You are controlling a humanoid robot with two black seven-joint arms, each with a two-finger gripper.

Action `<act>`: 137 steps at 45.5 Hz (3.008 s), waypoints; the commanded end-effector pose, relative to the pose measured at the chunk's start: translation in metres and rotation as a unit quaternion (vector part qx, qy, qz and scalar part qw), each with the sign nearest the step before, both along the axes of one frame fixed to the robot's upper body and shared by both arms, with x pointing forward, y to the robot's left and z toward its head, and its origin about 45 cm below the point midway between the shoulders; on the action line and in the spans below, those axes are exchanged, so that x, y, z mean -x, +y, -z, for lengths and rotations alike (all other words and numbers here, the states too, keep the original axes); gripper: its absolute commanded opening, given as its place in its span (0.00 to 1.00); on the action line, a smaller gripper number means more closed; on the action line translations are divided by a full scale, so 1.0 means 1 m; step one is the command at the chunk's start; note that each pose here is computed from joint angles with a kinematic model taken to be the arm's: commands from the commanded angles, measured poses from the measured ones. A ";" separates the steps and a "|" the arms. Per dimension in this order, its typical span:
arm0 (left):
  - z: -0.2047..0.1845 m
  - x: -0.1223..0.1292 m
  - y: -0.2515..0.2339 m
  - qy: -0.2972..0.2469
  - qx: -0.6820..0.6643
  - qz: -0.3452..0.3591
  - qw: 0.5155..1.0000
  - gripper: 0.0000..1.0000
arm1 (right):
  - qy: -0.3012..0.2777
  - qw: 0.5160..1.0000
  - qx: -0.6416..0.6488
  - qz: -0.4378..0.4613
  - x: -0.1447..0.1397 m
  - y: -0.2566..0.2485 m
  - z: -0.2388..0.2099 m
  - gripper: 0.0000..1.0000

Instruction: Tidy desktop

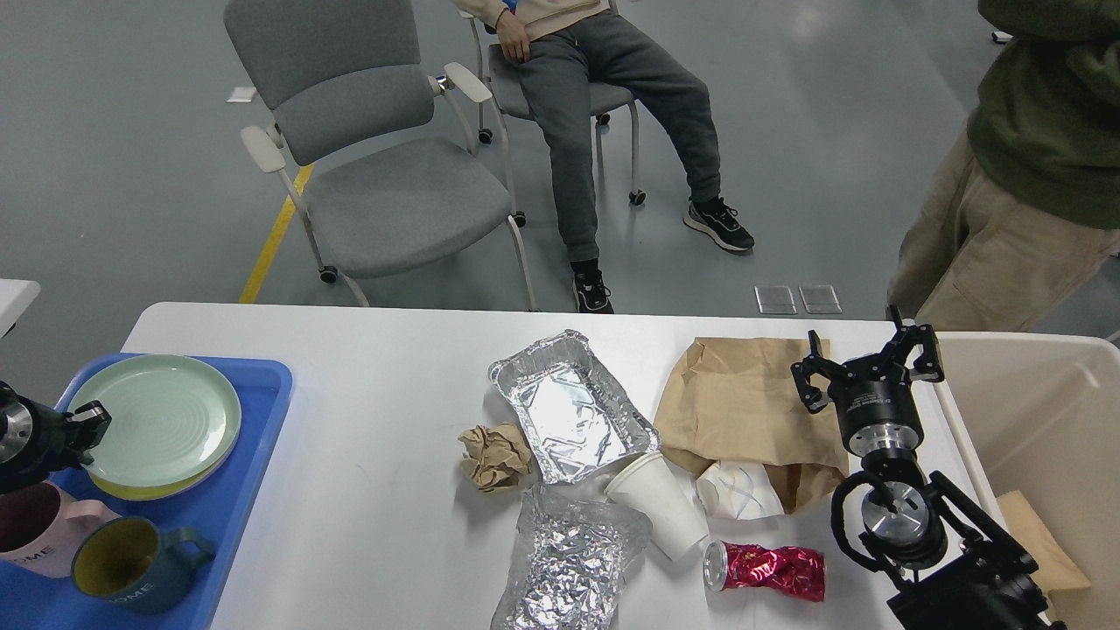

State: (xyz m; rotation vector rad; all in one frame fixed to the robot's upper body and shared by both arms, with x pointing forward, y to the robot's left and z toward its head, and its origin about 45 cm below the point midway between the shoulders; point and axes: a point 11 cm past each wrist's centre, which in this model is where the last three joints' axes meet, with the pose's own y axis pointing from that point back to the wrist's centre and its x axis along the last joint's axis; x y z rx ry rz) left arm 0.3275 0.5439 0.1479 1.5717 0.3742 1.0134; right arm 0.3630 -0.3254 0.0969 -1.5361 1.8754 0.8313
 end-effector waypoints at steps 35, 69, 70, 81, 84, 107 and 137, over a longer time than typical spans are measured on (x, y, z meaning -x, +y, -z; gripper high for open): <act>-0.117 -0.093 -0.028 -0.267 0.173 -0.065 0.946 0.96 | 0.000 1.000 0.000 0.000 0.000 0.000 0.000 1.00; -0.019 -0.099 -0.180 -0.457 0.619 -0.278 0.576 0.96 | 0.000 1.000 0.000 0.000 0.000 0.000 0.000 1.00; -0.016 -0.095 -0.182 -0.452 0.624 -0.283 0.572 0.96 | 0.000 1.000 0.000 0.000 0.000 0.000 0.000 1.00; 0.001 -0.055 -0.184 -0.437 0.669 -0.333 0.500 0.96 | 0.000 1.000 -0.001 0.000 0.000 0.000 0.000 1.00; 0.006 -0.049 -0.183 -0.443 0.670 -0.336 0.492 0.96 | 0.000 1.000 0.000 0.000 0.000 0.000 0.000 1.00; 0.021 -0.038 -0.198 -0.436 0.681 -0.340 0.480 0.96 | 0.000 1.000 0.000 0.000 0.000 0.000 0.000 1.00; 0.020 -0.032 -0.181 -0.454 0.683 -0.354 0.449 0.96 | 0.000 1.000 -0.001 0.000 0.000 0.000 0.000 1.00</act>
